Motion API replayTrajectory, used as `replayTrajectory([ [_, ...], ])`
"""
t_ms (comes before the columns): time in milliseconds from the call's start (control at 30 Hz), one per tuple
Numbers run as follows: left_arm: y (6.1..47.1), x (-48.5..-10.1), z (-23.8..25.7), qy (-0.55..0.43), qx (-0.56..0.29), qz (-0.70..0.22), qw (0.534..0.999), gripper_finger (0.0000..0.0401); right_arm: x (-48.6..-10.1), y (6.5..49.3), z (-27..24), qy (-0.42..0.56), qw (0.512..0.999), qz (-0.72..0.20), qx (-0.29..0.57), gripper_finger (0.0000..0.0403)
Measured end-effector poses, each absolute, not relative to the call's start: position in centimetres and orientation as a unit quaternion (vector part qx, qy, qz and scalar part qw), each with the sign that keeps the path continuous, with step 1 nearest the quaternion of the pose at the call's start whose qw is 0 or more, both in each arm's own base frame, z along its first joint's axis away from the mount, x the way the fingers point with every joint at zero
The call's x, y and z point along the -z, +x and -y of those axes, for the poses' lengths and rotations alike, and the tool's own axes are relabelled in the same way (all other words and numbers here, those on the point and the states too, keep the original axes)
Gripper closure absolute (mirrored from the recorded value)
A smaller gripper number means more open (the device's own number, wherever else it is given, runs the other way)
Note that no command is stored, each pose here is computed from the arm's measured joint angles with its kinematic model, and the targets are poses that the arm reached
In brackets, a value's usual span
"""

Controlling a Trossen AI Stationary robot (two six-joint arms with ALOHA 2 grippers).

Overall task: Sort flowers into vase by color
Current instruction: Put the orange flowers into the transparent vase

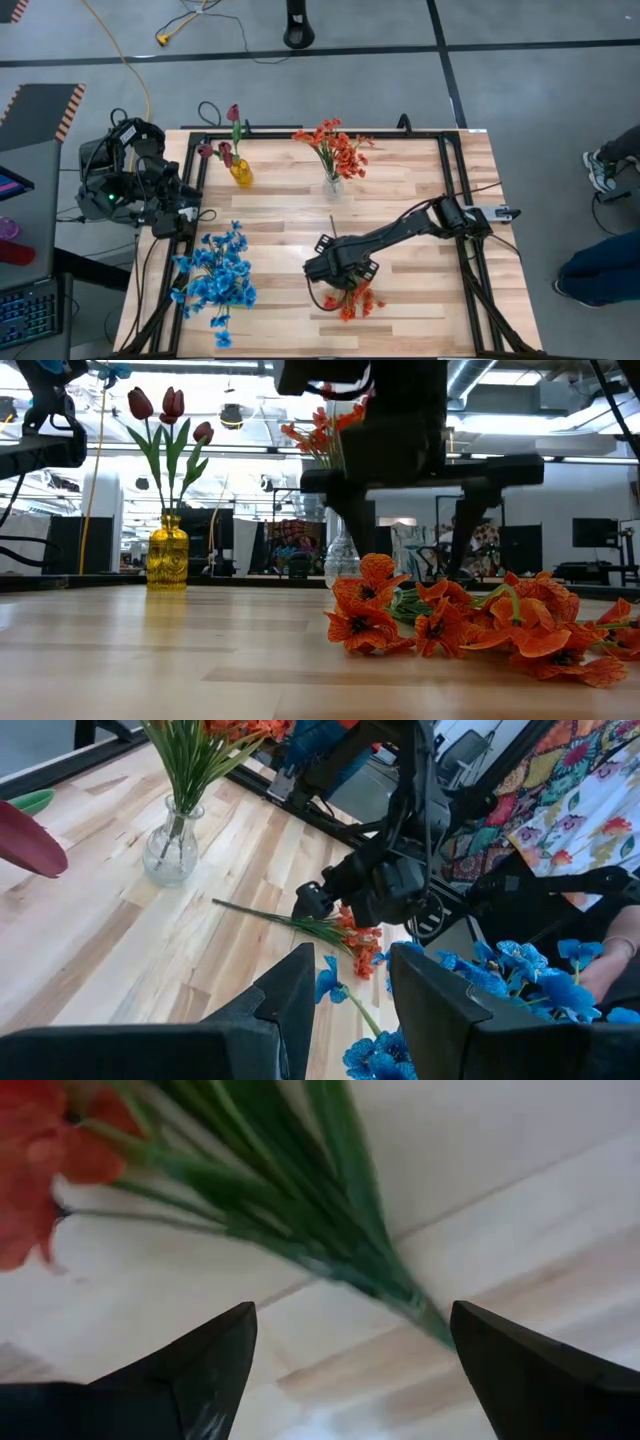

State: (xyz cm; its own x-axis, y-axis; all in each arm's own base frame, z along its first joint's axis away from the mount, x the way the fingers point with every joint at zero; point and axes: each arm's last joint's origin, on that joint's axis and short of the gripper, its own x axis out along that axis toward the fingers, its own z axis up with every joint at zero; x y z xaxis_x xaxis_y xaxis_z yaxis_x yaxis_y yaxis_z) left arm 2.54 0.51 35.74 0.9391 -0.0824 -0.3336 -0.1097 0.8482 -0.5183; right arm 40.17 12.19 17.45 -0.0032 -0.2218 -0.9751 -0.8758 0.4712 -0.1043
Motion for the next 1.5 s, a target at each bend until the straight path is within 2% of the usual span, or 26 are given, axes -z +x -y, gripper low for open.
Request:
replayTrajectory([
  [200, 2.5, -35.7, -0.5, -0.268, -0.006, -0.175, 0.948, 0.0283, -16.4, 40.4, -12.4, -0.435, 0.578, -0.625, -0.293, 0.0066],
  [400, 2.5, -35.7, -0.5, -0.259, -0.004, -0.175, 0.950, 0.0283, -14.9, 39.6, -12.9, -0.461, 0.546, -0.617, -0.329, 0.0083],
  [567, 2.5, -35.7, -0.5, -0.259, -0.004, -0.175, 0.950, 0.0283, -14.4, 39.3, -13.1, -0.465, 0.546, -0.614, -0.331, 0.0095],
  [833, 2.6, -35.8, -0.6, -0.259, -0.011, -0.163, 0.952, 0.0283, -14.3, 39.5, -13.1, -0.464, 0.555, -0.608, -0.327, 0.0139],
  [1033, 2.6, -35.8, -0.6, -0.259, -0.011, -0.162, 0.952, 0.0283, -14.3, 39.4, -13.1, -0.435, 0.573, -0.627, -0.299, 0.0198],
  [1233, 2.6, -35.8, -0.6, -0.255, -0.014, -0.156, 0.954, 0.0283, -14.3, 39.3, -13.1, -0.408, 0.591, -0.641, -0.271, 0.0287],
  [1400, 2.7, -35.3, -0.3, -0.202, -0.029, -0.127, 0.971, 0.0283, -14.4, 39.5, -12.9, -0.378, 0.617, -0.650, -0.233, 0.0362],
  [1500, 2.9, -34.3, 0.2, -0.189, -0.045, -0.112, 0.975, 0.0283, -14.8, 39.5, -12.7, -0.349, 0.635, -0.655, -0.214, 0.0373],
])
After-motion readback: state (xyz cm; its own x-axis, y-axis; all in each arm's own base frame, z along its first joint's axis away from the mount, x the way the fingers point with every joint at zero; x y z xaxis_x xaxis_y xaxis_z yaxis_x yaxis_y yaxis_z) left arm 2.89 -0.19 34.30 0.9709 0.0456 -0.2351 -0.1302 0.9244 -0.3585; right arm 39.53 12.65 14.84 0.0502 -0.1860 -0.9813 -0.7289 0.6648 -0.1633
